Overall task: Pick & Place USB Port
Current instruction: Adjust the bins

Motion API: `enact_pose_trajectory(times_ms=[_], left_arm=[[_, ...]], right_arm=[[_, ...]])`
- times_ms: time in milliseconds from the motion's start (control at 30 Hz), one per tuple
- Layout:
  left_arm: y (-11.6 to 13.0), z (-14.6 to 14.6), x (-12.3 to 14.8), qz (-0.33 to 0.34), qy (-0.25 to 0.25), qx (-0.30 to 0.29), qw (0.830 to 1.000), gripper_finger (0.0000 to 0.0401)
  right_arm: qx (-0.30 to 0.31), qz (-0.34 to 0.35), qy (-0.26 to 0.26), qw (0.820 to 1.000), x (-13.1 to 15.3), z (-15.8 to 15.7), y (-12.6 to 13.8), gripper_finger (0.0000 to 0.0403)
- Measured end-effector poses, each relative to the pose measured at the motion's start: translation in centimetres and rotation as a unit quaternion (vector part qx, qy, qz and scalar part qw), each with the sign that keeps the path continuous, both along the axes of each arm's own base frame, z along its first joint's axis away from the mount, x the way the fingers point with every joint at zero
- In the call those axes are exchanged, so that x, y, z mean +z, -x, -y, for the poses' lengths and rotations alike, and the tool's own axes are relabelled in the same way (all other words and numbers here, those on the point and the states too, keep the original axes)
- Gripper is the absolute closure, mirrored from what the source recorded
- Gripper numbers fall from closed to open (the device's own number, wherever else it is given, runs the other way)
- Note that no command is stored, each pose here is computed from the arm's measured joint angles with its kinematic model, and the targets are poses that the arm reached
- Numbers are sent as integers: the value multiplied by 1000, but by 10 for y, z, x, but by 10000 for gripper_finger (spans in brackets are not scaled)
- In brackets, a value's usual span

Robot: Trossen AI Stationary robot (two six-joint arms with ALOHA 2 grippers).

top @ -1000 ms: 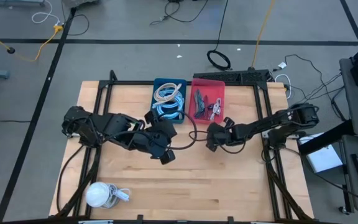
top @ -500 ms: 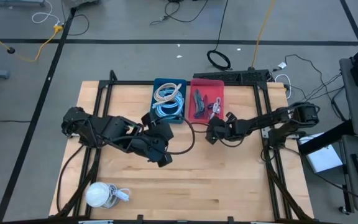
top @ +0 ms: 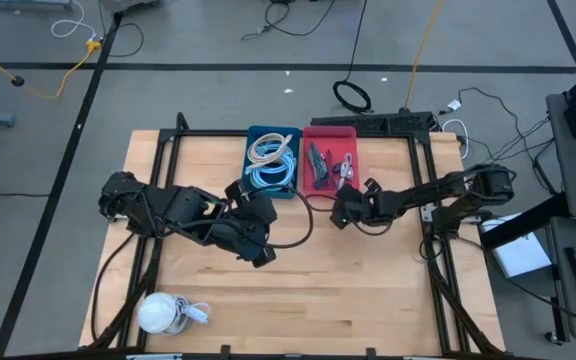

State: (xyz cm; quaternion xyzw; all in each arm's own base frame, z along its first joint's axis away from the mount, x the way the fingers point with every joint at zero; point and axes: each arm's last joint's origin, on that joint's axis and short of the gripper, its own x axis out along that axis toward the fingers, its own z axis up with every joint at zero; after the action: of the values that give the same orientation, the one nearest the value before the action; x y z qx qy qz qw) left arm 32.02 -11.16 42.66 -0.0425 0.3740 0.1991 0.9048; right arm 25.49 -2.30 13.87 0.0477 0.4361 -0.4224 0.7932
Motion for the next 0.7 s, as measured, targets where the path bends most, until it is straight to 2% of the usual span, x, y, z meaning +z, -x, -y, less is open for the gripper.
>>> enact_pose_trajectory(times_ms=[167,333,533,700], left_arm=[[0,-2,0,-2,-8,3,1000,401],[0,-12,-2,-19,-21,22,999,401],[2,-45,-27,-85,-49,131,986,401],[13,-78,-57,-116,-12,210,971,401]], right_arm=[[37,54,12,998,24,-25,0,403],[80,136,18,987,68,-49,0,403],[95,223,49,969,120,-73,3,403],[119,257,73,956,155,-91,0,403]])
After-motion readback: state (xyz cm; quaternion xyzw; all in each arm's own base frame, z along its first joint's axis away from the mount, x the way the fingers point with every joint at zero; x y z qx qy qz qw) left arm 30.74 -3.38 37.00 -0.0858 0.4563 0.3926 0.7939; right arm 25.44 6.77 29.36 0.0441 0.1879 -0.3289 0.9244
